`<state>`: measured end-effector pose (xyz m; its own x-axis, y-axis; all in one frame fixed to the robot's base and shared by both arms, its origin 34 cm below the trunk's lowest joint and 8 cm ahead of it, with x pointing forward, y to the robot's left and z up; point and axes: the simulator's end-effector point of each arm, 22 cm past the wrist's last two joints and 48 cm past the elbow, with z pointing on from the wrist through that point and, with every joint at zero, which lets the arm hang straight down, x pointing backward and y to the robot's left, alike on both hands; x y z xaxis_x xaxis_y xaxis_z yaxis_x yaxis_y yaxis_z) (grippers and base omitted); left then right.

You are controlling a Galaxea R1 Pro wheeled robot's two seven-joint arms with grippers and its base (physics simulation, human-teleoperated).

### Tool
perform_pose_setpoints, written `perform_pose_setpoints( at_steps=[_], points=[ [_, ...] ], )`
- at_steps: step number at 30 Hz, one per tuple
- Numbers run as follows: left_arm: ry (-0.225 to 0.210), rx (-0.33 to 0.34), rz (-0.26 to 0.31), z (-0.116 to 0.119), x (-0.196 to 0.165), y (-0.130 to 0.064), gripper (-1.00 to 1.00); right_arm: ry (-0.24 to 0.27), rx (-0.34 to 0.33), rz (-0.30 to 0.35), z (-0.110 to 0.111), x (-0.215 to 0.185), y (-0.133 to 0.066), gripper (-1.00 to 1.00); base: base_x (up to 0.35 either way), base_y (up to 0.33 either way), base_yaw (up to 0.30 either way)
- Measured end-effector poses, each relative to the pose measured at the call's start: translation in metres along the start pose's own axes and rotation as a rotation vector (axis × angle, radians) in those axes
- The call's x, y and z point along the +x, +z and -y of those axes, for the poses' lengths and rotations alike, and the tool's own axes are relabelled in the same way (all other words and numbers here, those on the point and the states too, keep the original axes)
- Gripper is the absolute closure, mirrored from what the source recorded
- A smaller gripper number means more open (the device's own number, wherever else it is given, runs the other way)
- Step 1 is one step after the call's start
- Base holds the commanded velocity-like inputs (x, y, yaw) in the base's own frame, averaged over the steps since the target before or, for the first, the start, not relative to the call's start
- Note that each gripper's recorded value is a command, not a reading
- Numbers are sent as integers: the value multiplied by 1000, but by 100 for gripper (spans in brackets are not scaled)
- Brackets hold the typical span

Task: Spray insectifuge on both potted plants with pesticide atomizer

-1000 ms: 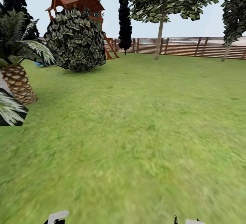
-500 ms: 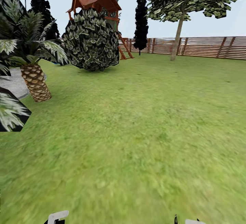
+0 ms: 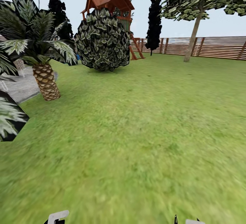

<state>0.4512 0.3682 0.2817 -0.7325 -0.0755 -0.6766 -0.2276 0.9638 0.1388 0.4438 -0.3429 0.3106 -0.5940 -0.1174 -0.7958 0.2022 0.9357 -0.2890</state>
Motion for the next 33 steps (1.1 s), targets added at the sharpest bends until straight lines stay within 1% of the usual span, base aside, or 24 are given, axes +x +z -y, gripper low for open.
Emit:
perform_pose_setpoints(
  at_steps=[33],
  points=[
    [-1,-3,0,-2,0,0,100,-5,-5,-7,-1,3,-1,-100,324,-100,1]
  ],
)
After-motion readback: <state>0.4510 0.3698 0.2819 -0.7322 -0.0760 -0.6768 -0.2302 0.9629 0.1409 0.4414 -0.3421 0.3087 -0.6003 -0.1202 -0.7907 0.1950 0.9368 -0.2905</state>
